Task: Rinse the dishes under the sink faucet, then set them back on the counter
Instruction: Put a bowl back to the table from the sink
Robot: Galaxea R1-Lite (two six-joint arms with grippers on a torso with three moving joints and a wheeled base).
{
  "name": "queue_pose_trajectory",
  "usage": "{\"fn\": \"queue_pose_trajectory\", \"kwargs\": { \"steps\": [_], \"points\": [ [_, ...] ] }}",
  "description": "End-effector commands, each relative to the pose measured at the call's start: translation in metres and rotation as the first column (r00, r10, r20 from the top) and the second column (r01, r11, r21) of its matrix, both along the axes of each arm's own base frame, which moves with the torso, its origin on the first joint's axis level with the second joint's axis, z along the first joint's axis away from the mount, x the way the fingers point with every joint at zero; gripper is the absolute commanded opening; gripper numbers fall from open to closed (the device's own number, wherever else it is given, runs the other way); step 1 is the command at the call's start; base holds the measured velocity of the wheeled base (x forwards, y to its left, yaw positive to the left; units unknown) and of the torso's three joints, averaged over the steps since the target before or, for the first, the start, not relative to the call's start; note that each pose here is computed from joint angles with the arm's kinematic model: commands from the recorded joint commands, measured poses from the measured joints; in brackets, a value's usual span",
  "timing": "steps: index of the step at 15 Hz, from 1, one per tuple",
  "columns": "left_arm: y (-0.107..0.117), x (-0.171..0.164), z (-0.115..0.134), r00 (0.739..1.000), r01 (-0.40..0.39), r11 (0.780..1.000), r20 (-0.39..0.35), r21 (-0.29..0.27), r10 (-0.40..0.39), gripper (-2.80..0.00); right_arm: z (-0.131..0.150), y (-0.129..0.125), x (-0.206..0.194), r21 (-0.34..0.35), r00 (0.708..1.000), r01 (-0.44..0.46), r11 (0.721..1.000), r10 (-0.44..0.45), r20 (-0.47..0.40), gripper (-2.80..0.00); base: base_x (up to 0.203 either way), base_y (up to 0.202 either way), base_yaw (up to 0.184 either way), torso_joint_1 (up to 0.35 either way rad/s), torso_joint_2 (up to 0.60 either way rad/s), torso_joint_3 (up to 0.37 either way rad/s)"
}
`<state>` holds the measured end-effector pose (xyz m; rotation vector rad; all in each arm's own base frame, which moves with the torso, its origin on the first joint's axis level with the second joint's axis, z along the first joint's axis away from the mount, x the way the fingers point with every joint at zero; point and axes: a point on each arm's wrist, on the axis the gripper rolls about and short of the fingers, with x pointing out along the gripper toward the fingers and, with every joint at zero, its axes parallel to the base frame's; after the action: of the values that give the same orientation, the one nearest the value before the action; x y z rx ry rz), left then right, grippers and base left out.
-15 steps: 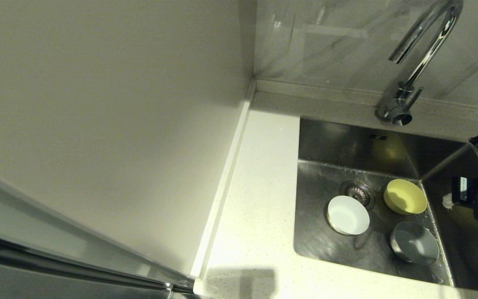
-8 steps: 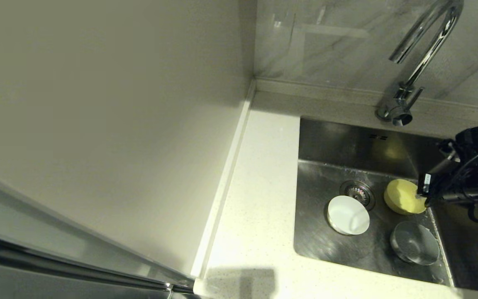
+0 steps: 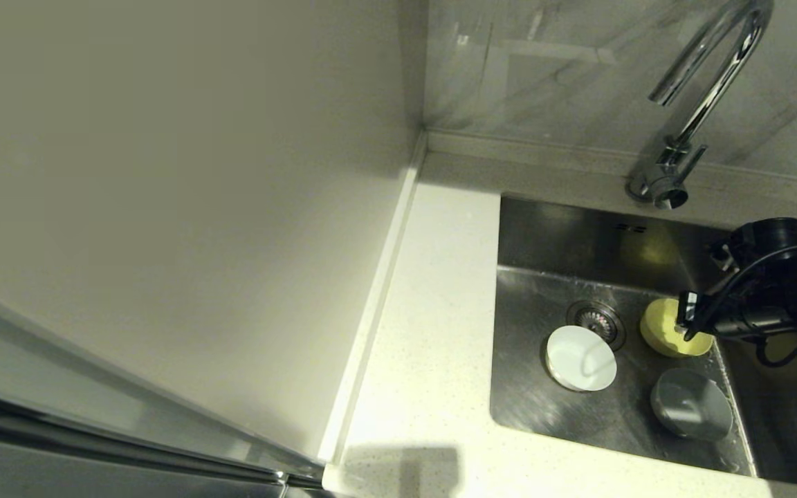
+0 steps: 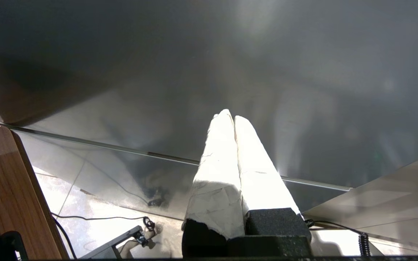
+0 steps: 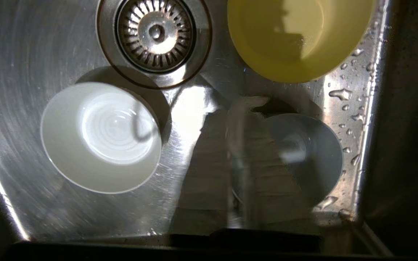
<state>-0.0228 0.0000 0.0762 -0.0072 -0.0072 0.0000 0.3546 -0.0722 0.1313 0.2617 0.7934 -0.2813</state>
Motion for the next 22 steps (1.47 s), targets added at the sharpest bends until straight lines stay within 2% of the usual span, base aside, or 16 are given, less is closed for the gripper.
{"fn": "queue_pose_trajectory", "kwargs": {
  "steps": [1, 4, 8, 13, 15, 20, 22],
  "points": [
    [0.000, 0.000, -0.001, 1.000, 0.000, 1.000, -0.003, 0.000, 0.000, -2.80, -0.013, 0.003, 0.007, -0.025, 0.999, 0.010, 1.000, -0.011, -0.032, 0.00, 0.000, 0.000, 0.000, 0.000, 0.00, 0.000],
    [0.000, 0.000, -0.001, 1.000, 0.000, 1.000, -0.003, 0.000, 0.000, -2.80, -0.023, 0.003, 0.021, -0.083, 1.000, -0.031, 0.996, 0.031, -0.002, 0.00, 0.000, 0.000, 0.000, 0.000, 0.00, 0.000],
    [0.000, 0.000, -0.001, 1.000, 0.000, 1.000, -0.003, 0.000, 0.000, -2.80, -0.033, 0.002, 0.043, -0.120, 0.999, -0.039, 0.992, 0.041, 0.012, 0.00, 0.000, 0.000, 0.000, 0.000, 0.00, 0.000],
    [0.000, 0.000, -0.001, 1.000, 0.000, 1.000, -0.003, 0.000, 0.000, -2.80, -0.066, 0.004, 0.068, -0.268, 1.000, 0.001, 0.963, 0.006, 0.024, 0.00, 0.000, 0.000, 0.000, 0.000, 0.00, 0.000],
    [0.000, 0.000, -0.001, 1.000, 0.000, 1.000, -0.002, 0.000, 0.000, -2.80, -0.074, 0.006, 0.075, -0.279, 1.000, 0.000, 0.960, 0.009, 0.030, 0.00, 0.000, 0.000, 0.000, 0.000, 0.00, 0.000],
    [0.000, 0.000, -0.001, 1.000, 0.000, 1.000, -0.003, 0.000, 0.000, -2.80, -0.092, 0.001, 0.093, -0.339, 0.998, 0.066, 0.938, -0.062, 0.023, 0.00, 0.000, 0.000, 0.000, 0.000, 0.00, 0.000],
    [0.000, 0.000, -0.001, 1.000, 0.000, 1.000, -0.003, 0.000, 0.000, -2.80, -0.093, 0.001, 0.099, -0.342, 0.997, 0.070, 0.937, -0.063, 0.033, 0.00, 0.000, 0.000, 0.000, 0.000, 0.00, 0.000]
  ]
}}
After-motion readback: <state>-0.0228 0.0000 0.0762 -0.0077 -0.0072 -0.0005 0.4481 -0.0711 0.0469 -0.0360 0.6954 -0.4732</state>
